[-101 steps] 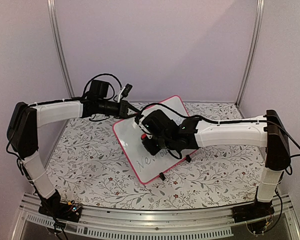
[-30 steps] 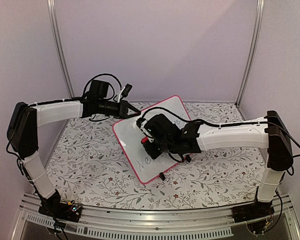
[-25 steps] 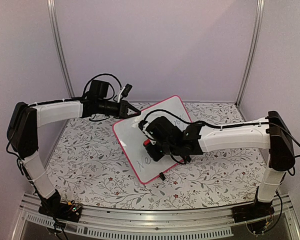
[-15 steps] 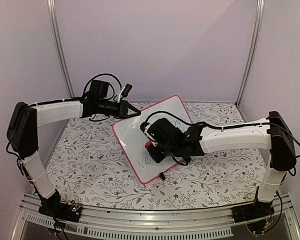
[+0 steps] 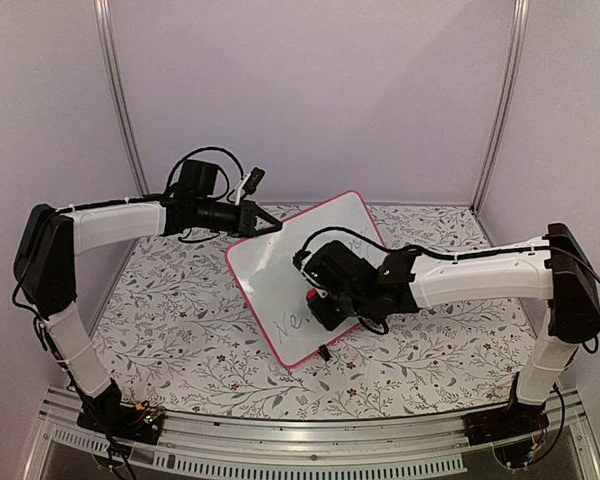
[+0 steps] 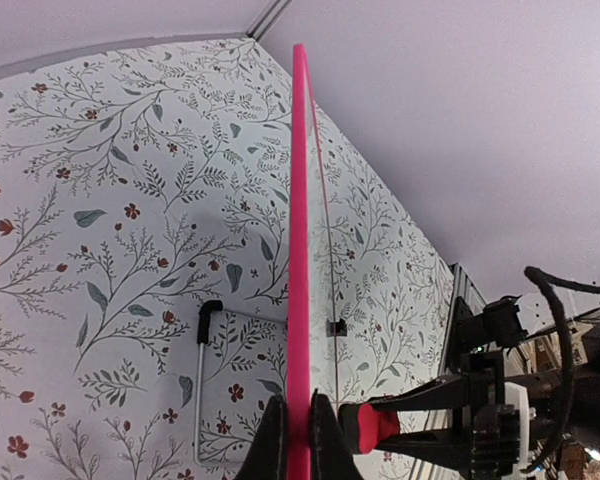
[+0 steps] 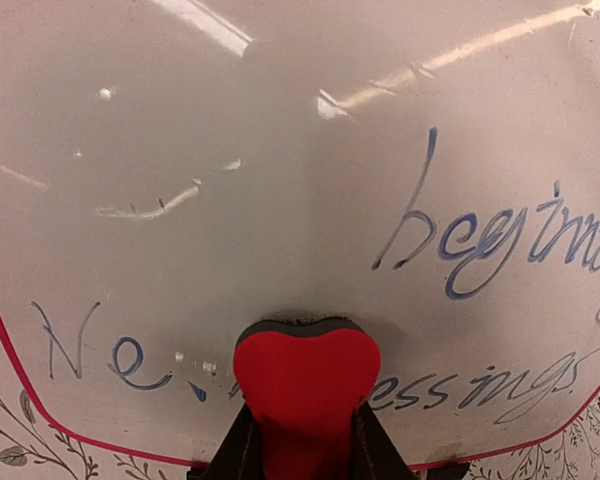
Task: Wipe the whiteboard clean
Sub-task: Erase the whiteboard at the center of the board.
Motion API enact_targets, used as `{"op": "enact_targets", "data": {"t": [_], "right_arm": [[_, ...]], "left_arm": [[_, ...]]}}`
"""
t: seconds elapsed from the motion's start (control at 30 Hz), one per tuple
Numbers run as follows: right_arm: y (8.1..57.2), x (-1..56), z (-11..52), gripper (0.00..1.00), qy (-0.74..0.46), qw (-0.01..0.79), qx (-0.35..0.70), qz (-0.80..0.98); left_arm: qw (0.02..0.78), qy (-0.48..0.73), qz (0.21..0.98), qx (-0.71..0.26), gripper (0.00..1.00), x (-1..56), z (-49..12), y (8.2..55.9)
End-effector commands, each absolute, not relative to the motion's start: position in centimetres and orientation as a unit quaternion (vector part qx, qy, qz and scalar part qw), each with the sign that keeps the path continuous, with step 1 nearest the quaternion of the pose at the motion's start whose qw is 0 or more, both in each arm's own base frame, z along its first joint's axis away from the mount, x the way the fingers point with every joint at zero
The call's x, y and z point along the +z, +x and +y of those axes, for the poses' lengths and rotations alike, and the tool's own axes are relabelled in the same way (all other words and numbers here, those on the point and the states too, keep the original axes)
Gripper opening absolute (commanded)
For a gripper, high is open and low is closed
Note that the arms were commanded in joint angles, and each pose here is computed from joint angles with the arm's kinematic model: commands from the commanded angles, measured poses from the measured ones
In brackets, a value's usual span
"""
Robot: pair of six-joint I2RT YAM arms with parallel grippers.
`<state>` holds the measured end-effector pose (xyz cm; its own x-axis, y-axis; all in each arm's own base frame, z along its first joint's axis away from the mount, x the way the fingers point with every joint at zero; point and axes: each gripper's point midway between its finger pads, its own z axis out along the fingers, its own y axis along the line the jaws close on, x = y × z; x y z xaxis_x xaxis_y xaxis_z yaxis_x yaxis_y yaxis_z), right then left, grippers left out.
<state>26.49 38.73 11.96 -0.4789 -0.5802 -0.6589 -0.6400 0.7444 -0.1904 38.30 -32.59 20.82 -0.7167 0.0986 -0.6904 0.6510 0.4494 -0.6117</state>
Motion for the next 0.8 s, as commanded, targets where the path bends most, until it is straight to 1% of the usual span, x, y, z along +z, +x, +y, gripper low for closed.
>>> {"op": "enact_targets", "data": {"t": [0.0, 0.13, 0.4, 0.57, 0.77], "right_arm": [[27.7, 16.5, 36.9, 0.00, -0.318, 0.426, 0.033, 0.847], [28.3, 18.7, 36.3, 0.00, -0.304, 0.451, 0.035, 0.839], [29.1, 18.2, 36.5, 0.00, -0.302, 0.460, 0.014, 0.835], [30.1, 19.4, 37.7, 0.00, -0.290, 0.482, 0.020, 0.826], [31.2, 19.7, 39.6, 0.00, -0.295, 0.491, 0.014, 0.819]], "left_arm": [[0.306, 0.236, 0.804, -0.451, 0.00, 20.3, -32.5, 38.7], [0.305, 0.236, 0.805, -0.451, 0.00, 20.1, -32.6, 38.7], [0.304, 0.239, 0.804, -0.451, 0.00, 20.1, -32.9, 38.5], [0.304, 0.239, 0.803, -0.454, 0.00, 20.3, -32.9, 38.4], [0.308, 0.240, 0.801, -0.454, 0.00, 20.7, -32.8, 38.4]]}}
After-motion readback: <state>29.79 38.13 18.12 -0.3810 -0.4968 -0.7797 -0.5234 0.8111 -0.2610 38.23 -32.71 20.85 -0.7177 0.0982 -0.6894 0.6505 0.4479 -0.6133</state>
